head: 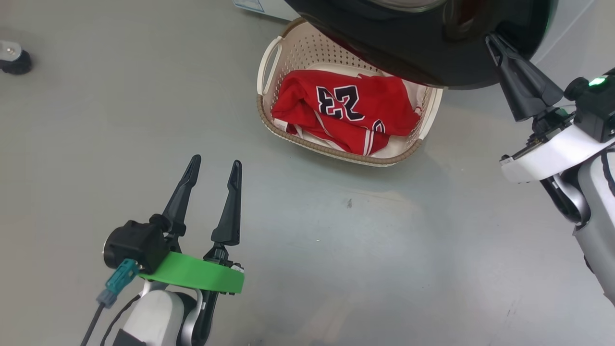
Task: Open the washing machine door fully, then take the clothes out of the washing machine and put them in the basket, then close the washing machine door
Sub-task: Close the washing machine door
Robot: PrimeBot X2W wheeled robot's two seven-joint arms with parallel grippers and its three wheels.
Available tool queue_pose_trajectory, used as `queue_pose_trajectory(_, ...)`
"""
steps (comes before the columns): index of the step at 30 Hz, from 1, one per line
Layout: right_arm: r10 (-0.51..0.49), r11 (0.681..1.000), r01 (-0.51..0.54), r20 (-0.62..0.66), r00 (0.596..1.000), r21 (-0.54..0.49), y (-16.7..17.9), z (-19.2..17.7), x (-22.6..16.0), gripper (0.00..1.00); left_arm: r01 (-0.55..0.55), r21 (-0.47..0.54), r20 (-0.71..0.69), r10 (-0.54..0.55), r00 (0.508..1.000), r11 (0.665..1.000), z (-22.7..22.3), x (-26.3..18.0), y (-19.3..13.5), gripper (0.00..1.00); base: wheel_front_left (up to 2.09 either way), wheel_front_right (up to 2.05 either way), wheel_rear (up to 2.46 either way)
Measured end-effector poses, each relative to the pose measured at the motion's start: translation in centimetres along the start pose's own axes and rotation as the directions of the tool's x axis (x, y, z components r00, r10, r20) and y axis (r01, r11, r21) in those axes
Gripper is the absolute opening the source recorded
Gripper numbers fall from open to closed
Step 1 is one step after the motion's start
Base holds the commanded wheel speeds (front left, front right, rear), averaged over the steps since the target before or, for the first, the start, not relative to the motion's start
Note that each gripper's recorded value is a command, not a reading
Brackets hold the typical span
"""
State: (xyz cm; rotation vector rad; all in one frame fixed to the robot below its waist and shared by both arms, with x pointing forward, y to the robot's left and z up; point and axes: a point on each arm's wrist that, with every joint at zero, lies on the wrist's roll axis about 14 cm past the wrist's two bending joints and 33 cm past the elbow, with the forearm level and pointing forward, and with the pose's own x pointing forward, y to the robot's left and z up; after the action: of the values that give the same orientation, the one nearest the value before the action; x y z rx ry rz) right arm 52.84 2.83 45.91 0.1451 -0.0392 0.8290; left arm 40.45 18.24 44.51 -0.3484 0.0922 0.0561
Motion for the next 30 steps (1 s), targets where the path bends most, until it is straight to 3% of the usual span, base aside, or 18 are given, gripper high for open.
queue_pose_trajectory(13, -0.022, 1.0, 0.022, 0.007, 1.0, 0.0, -2.8, -0.6, 1.7, 0.0, -0.025, -0.011, -0.03, 0.025, 0.999, 1.0, -1.1, 0.4, 0.3, 1.0, 0.0, 0.0, 0.0)
queue_pose_trajectory(30, -0.097, 0.992, 0.102, 0.071, 0.993, -0.073, -9.5, 0.8, 5.1, 0.0, -0.038, -0.04, -0.071, 0.035, 0.997, 0.998, -2.9, 2.0, 0.4, 1.0, 0.0, 0.0, 0.0)
